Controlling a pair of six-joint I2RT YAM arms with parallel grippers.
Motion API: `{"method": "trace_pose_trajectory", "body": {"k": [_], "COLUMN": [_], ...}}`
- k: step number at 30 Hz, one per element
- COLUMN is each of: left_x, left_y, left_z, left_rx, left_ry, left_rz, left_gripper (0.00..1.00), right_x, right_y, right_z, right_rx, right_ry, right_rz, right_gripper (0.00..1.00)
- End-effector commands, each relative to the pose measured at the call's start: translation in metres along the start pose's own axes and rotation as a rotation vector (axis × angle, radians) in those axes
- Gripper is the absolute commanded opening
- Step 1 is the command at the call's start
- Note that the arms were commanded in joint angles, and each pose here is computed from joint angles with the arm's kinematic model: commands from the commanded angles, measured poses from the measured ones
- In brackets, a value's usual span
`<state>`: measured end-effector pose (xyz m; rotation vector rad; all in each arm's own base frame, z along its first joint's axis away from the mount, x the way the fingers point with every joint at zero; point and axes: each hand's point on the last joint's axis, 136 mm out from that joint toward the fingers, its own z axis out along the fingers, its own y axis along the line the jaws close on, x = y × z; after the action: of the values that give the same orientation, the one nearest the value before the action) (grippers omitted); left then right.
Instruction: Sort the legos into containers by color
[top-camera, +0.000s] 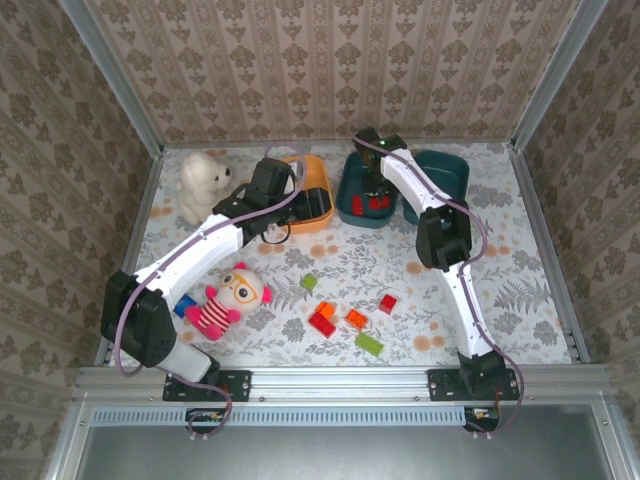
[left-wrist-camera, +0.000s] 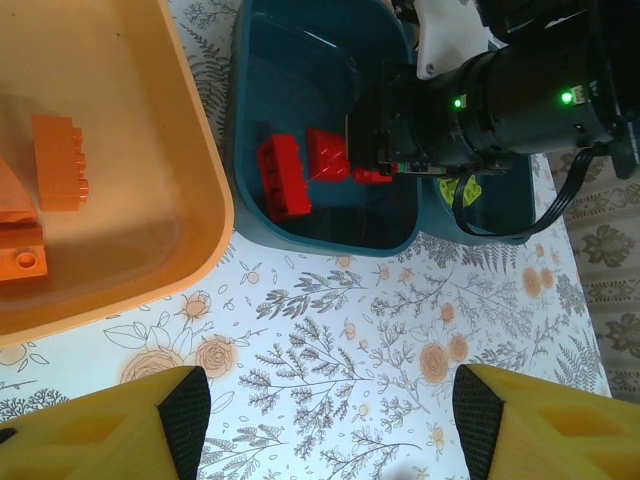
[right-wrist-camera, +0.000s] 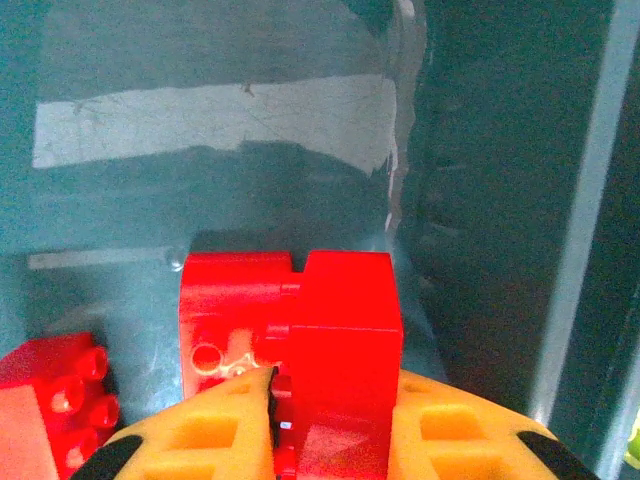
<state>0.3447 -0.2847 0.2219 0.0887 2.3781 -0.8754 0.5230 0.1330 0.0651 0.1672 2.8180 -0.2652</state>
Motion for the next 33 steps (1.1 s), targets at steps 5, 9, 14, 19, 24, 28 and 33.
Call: {"method": "trace_pose_trajectory", "body": {"k": [5,9,14,19,24,28,33], "left_x": [-0.011,-0.009,-0.006,0.001,0.013,0.021,0.030], "left_y": [-0.010,-0.009,-0.007,-0.002,0.008,0.012,0.020], "left_z": [-0.011,-0.013,-0.015,-0.018,-0.023,-0.028,-0.043], "left_rx": [0.034,0.033,0.028,0.015,-0.002,-0.006,-0.035], "left_ry": [-0.033,-0.032,-0.029,-0.019,-0.007,-0.004,0.001], "left_rz": [0.028,0.029,0.028,0.021,0.011,0.001,-0.007], "left_gripper": [0.68,0.68,0.68,0.68,0.68,0.68,0.68], "right_x": [0.007,0.001,-0.020,-0.040,-0.046,-0.035,-0.015], "right_y": [-0.016,-0.010,-0.006,-0.013,-0.025,-0.027,-0.021], "right_z": [0.005,-0.005,-0.040,-0.092,-0.123,-0.111,-0.120], "right_rx": [0.086,0.043,-0.022,-0.074,-0.095,-0.089,-0.158], "right_ry": [0.031,0.011,-0.081,-0.195,-0.254,-0.206,-0.189], "right_rz": [0.029,0.052,0.082,0.124,0.128,0.114,0.101], "right_gripper": [0.36,0.53,0.57,0.56,0.49,0.39,0.35]}}
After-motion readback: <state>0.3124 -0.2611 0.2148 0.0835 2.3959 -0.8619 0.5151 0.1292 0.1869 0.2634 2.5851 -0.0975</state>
